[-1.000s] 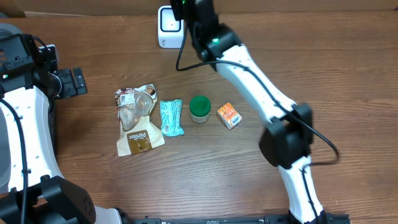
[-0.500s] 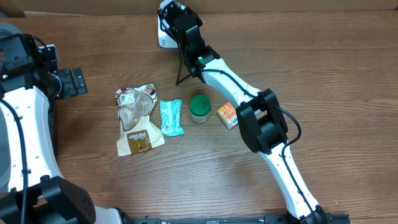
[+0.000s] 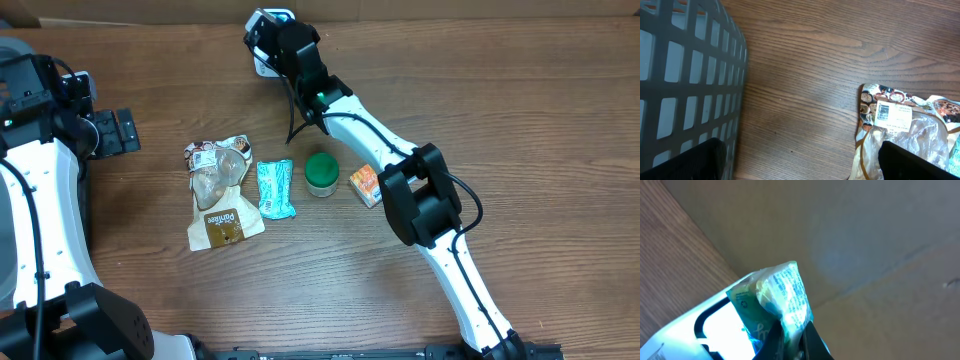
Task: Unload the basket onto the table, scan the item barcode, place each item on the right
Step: 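Carry the teal pack to the right side and release it on the table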
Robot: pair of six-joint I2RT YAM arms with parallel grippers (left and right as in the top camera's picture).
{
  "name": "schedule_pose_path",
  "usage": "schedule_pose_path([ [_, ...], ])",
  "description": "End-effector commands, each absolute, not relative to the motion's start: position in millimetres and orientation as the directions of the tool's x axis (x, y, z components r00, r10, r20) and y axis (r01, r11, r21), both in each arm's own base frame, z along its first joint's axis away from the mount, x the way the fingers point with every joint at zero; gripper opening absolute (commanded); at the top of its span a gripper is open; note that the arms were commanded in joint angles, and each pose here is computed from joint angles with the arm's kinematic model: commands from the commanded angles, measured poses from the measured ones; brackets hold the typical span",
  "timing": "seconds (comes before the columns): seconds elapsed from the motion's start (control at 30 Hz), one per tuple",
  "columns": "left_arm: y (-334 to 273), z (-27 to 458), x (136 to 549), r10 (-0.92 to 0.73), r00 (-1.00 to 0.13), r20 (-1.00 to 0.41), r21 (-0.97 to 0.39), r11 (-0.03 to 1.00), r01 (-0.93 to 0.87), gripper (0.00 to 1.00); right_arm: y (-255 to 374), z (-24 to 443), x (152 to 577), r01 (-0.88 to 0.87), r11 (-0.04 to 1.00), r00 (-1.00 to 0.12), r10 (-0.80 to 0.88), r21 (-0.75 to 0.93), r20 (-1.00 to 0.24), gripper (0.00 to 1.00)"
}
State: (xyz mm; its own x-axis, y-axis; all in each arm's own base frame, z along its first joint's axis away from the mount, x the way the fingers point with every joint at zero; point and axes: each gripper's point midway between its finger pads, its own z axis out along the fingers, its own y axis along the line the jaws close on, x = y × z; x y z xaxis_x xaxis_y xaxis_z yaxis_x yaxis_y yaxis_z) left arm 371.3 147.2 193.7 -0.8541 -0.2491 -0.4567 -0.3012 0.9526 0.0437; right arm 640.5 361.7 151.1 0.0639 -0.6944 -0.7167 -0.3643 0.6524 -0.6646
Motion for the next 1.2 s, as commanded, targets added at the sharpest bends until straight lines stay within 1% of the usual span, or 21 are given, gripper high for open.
schedule_pose_path([
  [0.0,151.9,193.2,368.4,-0.271,-0.846,-0.458,0.043,0.944,-0.326,1.0,367.3,175.6,639.7,-0.309,0.667,0.112,-0.682,-0.678,-0.722,0.04],
  [0.07,151.9,193.2,368.4,-0.271,-0.846,-0.458,0.043,0.944,-0.326,1.0,365.7,200.6,639.5,-0.273,0.721,0.131,-0.628,-0.637,-0.767,0.04],
  [0.17,151.9,193.2,368.3,-0.271,-0.847,-0.458,0.043,0.944,-0.326,1.0,361.1,251.1,632.1,-0.271,0.84,0.122,-0.455,-0.47,-0.882,0.04],
  [0.27,151.9,193.2,368.4,-0.271,-0.846,-0.458,0.043,0.944,-0.326,0.99,353.3,291.4,620.5,-0.284,0.894,0.087,-0.336,-0.346,-0.938,0.04],
  [0.37,151.9,193.2,368.3,-0.271,-0.847,-0.458,0.043,0.944,-0.326,1.0,340.6,326.9,600.5,-0.313,0.922,-0.001,-0.239,-0.227,-0.971,0.04],
  [0.47,151.9,193.2,368.3,-0.271,-0.847,-0.458,0.043,0.944,-0.326,1.0,317.6,353.7,568.2,-0.347,0.933,-0.158,-0.154,-0.091,-0.975,0.04],
  [0.53,152.0,193.2,368.4,-0.271,-0.846,-0.458,0.043,0.944,-0.326,0.99,299.9,361.6,543.1,-0.362,0.932,-0.273,-0.119,-0.013,-0.954,0.04],
  [0.6,151.9,193.2,368.3,-0.271,-0.847,-0.458,0.043,0.944,-0.326,1.0,271.3,364.1,515.2,-0.319,0.945,-0.411,-0.064,0.078,-0.909,0.04],
  [0.67,151.9,193.2,368.3,-0.271,-0.847,-0.458,0.043,0.944,-0.326,1.0,233.6,361.0,488.1,-0.22,0.964,-0.539,0.005,0.147,-0.842,0.04],
  [0.73,151.9,193.2,368.3,-0.271,-0.847,-0.458,0.043,0.944,-0.326,1.0,193.1,353.2,464.3,-0.108,0.978,-0.639,0.068,0.177,-0.766,0.04],
  [0.8,151.9,193.2,368.4,-0.271,-0.846,-0.458,0.043,0.944,-0.326,1.0,155.9,341.3,444.8,-0.014,0.985,-0.716,0.109,0.171,-0.69,0.04],
  [0.9,151.9,193.2,368.3,-0.271,-0.847,-0.458,0.043,0.944,-0.326,1.0,115.3,316.9,422.0,0.07,0.986,-0.815,0.146,0.154,-0.561,0.04],
  [1.0,151.9,193.2,368.3,-0.271,-0.847,-0.458,0.043,0.944,-0.326,1.0,86.7,292.8,403.6,0.139,0.972,-0.887,0.207,0.188,-0.412,0.04],
  [1.17,151.9,193.2,368.3,-0.271,-0.847,-0.458,0.043,0.944,-0.326,1.0,46.6,255.9,392.3,0.272,0.933,-0.913,0.328,0.236,-0.245,0.04],
])
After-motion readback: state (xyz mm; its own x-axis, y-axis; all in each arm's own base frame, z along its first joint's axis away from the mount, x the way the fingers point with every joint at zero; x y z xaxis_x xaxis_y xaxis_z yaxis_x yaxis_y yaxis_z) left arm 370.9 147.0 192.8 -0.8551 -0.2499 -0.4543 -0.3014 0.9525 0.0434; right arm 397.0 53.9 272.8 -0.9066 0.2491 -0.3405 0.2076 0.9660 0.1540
